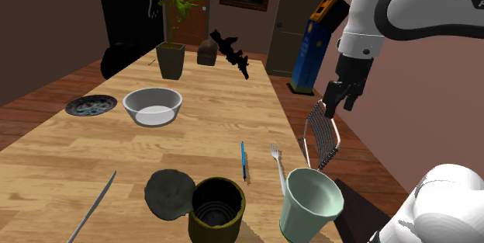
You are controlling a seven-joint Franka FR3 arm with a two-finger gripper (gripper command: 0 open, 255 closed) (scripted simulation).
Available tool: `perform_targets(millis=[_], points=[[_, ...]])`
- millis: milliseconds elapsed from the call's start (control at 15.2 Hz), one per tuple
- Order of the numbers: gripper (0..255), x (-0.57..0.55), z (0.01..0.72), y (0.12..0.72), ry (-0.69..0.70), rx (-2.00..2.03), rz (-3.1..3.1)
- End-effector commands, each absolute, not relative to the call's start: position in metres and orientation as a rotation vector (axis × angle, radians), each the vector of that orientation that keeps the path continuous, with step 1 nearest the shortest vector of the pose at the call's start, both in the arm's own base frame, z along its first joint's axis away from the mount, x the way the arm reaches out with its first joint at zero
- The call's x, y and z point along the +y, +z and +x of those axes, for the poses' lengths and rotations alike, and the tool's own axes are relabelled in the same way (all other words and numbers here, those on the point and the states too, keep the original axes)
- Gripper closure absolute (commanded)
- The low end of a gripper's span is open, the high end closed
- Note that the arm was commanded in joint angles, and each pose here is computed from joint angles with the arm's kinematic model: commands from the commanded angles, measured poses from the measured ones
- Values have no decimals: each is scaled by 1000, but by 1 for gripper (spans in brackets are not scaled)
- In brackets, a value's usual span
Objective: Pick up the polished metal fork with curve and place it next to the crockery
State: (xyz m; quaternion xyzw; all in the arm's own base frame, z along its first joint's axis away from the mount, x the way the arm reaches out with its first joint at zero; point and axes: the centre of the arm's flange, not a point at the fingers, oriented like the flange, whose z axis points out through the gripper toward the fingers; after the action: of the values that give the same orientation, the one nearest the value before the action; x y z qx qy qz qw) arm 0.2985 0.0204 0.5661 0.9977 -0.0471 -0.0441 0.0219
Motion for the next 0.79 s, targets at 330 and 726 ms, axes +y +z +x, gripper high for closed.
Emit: perform_targets(millis=[330,726], points=[[0,38,319,510,-70,-385,3084],[0,55,350,443,11,-671,3049]])
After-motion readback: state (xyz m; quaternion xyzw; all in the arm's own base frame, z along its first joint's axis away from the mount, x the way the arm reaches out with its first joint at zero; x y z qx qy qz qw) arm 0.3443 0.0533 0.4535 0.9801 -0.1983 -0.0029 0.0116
